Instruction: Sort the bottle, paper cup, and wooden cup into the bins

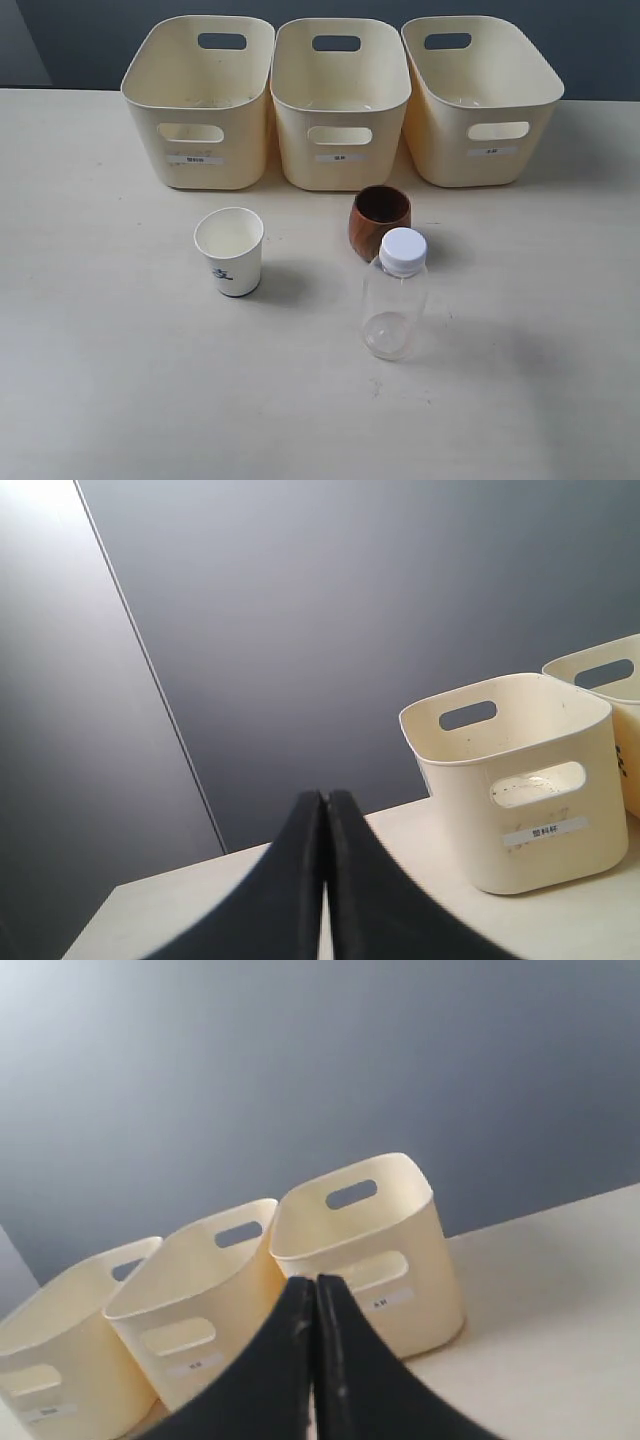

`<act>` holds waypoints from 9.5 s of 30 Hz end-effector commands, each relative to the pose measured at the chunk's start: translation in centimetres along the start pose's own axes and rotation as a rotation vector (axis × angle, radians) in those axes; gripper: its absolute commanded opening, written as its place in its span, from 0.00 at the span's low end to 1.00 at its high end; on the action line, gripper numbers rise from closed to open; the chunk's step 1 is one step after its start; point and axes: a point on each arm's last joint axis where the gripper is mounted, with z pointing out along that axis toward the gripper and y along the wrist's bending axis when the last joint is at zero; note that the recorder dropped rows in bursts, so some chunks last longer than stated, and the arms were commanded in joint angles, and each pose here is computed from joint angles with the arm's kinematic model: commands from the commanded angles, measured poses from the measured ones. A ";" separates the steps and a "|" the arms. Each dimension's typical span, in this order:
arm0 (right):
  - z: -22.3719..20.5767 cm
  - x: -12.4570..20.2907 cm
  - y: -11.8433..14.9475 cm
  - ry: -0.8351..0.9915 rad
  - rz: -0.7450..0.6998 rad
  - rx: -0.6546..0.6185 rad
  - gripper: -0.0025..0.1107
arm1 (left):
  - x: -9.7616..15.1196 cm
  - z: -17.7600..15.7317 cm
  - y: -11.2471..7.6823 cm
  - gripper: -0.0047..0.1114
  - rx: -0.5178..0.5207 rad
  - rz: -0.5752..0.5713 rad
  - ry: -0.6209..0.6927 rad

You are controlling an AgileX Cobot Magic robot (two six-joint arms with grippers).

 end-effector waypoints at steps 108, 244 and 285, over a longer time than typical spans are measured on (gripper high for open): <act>19.7 5.1 10.6 1.115 -0.497 -0.597 0.74 | 0.0 0.0 0.0 0.04 0.001 -0.002 -0.003; 39.7 8.5 21.8 0.370 -0.655 -0.804 0.65 | 0.0 0.0 0.0 0.04 0.001 -0.002 -0.003; 28.4 9.1 26.3 1.048 -1.165 -1.186 0.50 | 0.0 0.0 0.0 0.04 0.001 -0.002 -0.003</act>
